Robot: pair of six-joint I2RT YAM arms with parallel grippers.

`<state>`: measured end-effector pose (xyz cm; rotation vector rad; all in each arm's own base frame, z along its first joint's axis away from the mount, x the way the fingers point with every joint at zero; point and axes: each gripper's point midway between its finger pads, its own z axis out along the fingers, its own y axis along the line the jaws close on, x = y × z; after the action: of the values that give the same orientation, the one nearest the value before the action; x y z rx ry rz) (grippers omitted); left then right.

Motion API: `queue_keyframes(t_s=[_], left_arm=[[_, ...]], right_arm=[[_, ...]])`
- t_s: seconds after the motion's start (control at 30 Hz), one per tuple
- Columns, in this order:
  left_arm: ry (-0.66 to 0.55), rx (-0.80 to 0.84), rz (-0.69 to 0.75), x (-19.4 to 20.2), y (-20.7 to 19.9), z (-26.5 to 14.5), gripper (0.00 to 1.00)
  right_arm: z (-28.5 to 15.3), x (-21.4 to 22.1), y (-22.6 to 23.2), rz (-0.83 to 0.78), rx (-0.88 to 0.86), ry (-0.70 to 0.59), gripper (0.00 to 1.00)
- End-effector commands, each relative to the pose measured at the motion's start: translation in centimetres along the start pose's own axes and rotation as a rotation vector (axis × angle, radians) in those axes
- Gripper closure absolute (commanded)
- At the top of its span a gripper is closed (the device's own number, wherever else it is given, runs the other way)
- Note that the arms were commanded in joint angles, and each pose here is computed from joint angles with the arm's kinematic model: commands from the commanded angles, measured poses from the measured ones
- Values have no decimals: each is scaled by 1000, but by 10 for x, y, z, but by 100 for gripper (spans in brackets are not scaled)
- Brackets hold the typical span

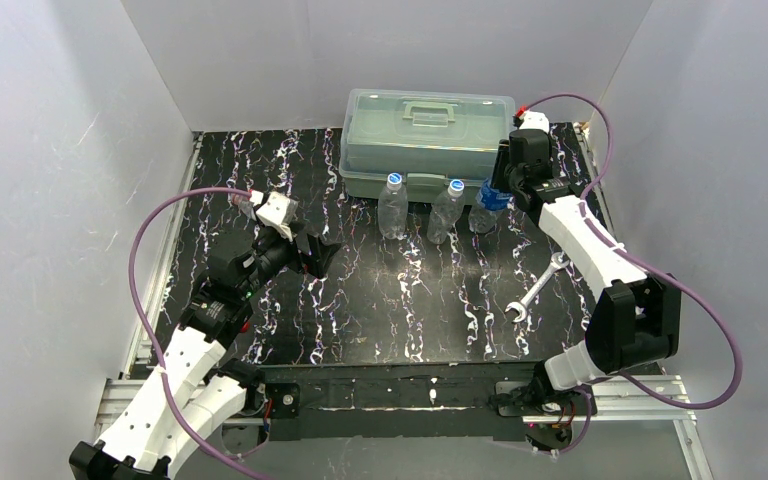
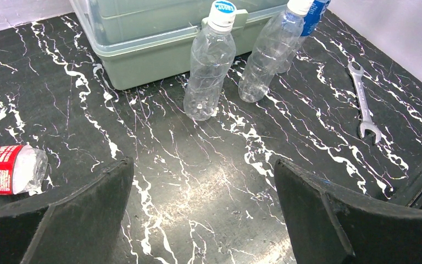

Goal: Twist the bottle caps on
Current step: Place the plastic bottle at the center of the board.

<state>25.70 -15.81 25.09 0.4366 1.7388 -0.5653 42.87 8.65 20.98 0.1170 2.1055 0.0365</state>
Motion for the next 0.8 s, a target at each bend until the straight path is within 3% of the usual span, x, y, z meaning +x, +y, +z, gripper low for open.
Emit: queue_keyframes(t_s=[0.0, 0.2, 0.77], left_arm=[[-10, -1, 15, -1, 2, 1, 2], [-12, 1, 16, -2, 1, 0, 2], [-8, 6, 13, -1, 0, 1, 2]], right_arm=[[1, -12, 2, 10, -14, -48, 56], [2, -16, 2, 12, -12, -48, 38], [3, -25, 14, 30, -57, -38, 31]])
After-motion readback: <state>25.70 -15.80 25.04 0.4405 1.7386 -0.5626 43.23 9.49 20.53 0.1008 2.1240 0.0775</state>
